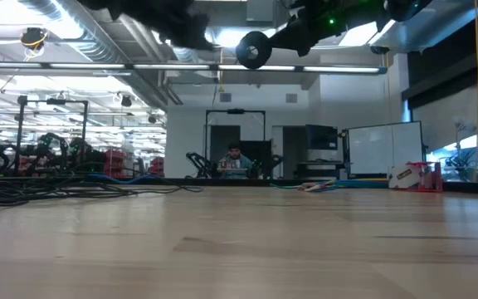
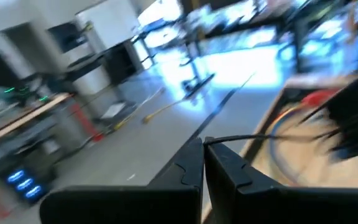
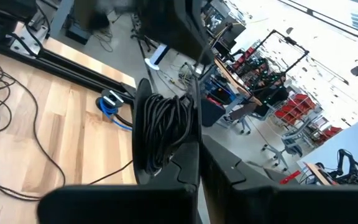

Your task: Coiling cords

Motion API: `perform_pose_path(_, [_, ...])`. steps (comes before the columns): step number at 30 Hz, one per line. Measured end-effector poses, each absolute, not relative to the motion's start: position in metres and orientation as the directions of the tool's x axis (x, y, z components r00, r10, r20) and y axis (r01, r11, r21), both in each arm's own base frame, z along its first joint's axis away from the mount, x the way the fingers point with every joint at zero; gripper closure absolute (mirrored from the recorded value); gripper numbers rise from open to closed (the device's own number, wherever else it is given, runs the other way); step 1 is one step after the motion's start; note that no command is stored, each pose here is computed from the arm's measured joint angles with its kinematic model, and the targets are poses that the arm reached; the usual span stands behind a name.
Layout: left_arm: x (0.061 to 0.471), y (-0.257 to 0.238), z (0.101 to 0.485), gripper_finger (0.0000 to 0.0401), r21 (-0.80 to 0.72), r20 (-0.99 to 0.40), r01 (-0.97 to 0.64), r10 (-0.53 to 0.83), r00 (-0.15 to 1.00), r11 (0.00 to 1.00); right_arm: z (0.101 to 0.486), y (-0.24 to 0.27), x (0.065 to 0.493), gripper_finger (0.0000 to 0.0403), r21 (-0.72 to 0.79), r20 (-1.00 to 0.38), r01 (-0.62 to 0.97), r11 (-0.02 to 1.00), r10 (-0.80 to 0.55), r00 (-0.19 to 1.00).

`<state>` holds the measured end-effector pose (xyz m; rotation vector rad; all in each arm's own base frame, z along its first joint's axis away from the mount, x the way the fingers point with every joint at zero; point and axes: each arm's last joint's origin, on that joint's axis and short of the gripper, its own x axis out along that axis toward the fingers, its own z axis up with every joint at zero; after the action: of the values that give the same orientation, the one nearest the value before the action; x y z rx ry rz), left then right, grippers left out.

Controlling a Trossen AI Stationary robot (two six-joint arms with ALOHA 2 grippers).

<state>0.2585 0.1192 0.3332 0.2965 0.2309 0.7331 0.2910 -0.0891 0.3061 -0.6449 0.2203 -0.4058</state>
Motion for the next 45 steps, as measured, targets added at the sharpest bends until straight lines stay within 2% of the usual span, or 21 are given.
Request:
perform_pose_path(7, [0.270, 0.093, 0.340, 0.0399, 0.294, -0.038, -0.514, 0.548, 0.836, 0.806, 0.302, -0.092, 0.294, 0.0393, -0.633, -0.072, 0.335, 0.698, -0.483, 0.872])
perform_pose_path(16, [0.292, 0.064, 0.332, 0.0399, 0.271, -0.026, -0.426, 0.449, 0.893, 0.863, 0.302, -0.094, 0.300, 0.0393, -0.626, -0.016, 0.387, 0.677, -0.508, 0.861])
perform_pose_path(28, [0.340, 0.069, 0.295, 0.0399, 0.255, 0.102, -0.452, 0.441, 0.892, 0.855, 0.303, -0.094, 0.300, 0.0393, -0.612, -0.012, 0.391, 0.687, -0.503, 0.864])
perform_pose_path(36, [0.362, 0.074, 0.268, 0.0397, 0.325, 0.049, -0.439, 0.449, 0.892, 0.837, 0.300, -0.095, 0.300, 0.0393, -0.600, -0.028, 0.393, 0.697, -0.509, 0.860])
perform_pose_path(39, [0.366, 0.075, 0.263, 0.0399, 0.367, 0.024, -0.421, 0.444, 0.896, 0.829, 0.304, -0.094, 0.300, 0.0393, -0.586, 0.005, 0.408, 0.700, -0.500, 0.866])
perform_pose_path(45, [0.365, 0.073, 0.267, 0.0397, 0.382, 0.034, -0.425, 0.448, 0.894, 0.820, 0.305, -0.094, 0.300, 0.0393, -0.570, 0.014, 0.422, 0.705, -0.505, 0.863])
